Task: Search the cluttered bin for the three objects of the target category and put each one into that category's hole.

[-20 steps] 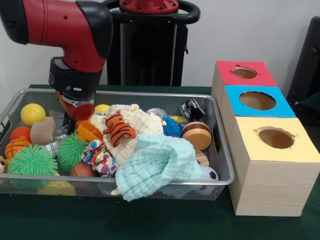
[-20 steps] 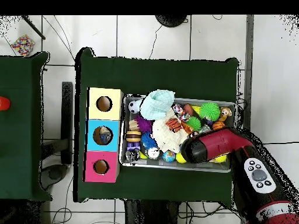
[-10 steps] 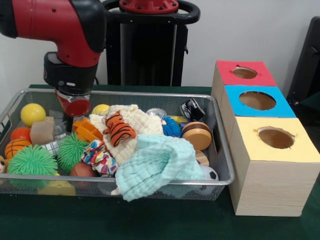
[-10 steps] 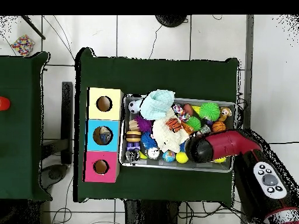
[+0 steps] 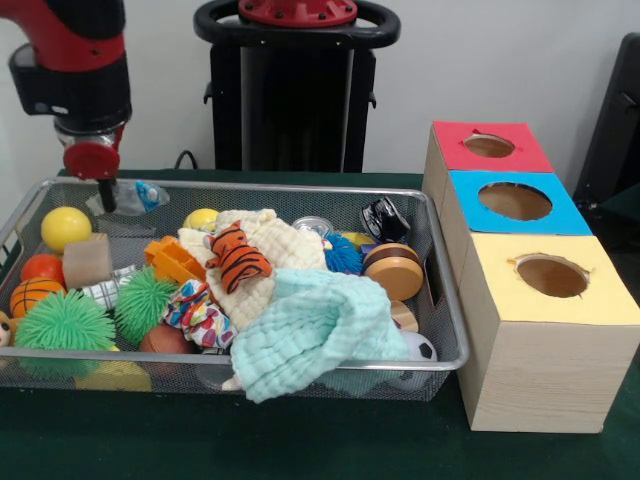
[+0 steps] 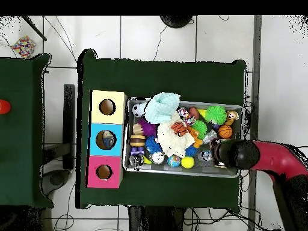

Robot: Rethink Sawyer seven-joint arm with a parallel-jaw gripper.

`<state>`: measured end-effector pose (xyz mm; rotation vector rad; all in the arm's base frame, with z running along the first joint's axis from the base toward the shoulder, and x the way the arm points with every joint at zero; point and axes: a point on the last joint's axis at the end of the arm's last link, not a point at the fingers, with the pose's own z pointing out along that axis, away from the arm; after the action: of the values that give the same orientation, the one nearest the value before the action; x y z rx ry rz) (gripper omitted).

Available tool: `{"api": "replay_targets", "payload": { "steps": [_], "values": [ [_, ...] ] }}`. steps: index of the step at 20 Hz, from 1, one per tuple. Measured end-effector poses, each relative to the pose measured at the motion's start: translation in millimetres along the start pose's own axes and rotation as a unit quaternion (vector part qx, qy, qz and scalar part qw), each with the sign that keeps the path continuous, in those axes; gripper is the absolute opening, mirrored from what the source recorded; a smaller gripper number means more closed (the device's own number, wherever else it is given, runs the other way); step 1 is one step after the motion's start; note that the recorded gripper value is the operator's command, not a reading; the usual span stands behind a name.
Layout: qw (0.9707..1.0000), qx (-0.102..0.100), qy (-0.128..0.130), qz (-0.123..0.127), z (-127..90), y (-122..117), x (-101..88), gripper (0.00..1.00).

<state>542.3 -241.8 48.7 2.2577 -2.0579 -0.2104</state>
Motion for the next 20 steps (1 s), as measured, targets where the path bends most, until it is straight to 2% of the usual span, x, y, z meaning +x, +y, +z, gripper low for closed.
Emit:
{"api": "replay_targets", "payload": {
  "steps": [3, 5, 6, 8, 10, 11, 14, 16, 17, 20],
  "values": [
    [0.9983, -0.002, -0.046, 0.035, -10, 4, 5.8, 0.0],
    [0.9952, 0.001, -0.081, 0.054, -17, 7, 6.2, 0.0],
    [0.9909, 0.008, -0.115, 0.07, -24, 8, 4.4, 0.0],
    [0.987, 0.014, -0.139, 0.079, -29, 9, 1.8, 0.0],
    [0.9804, 0.021, -0.174, 0.09, -35, 8, -3.5, 0.0],
    [0.9759, 0.025, -0.195, 0.095, -39, 8, -7.0, 0.0],
    [0.9658, 0.031, -0.237, 0.101, -45, 8, -17.2, 0.0],
    [0.961, 0.034, -0.255, 0.101, -49, 7, -22.6, 0.0],
    [0.9533, 0.038, -0.283, 0.099, -55, 6, -32.3, 0.0],
    [0.947, 0.041, -0.304, 0.094, -60, 5, -41.9, 0.0]
  ]
}}
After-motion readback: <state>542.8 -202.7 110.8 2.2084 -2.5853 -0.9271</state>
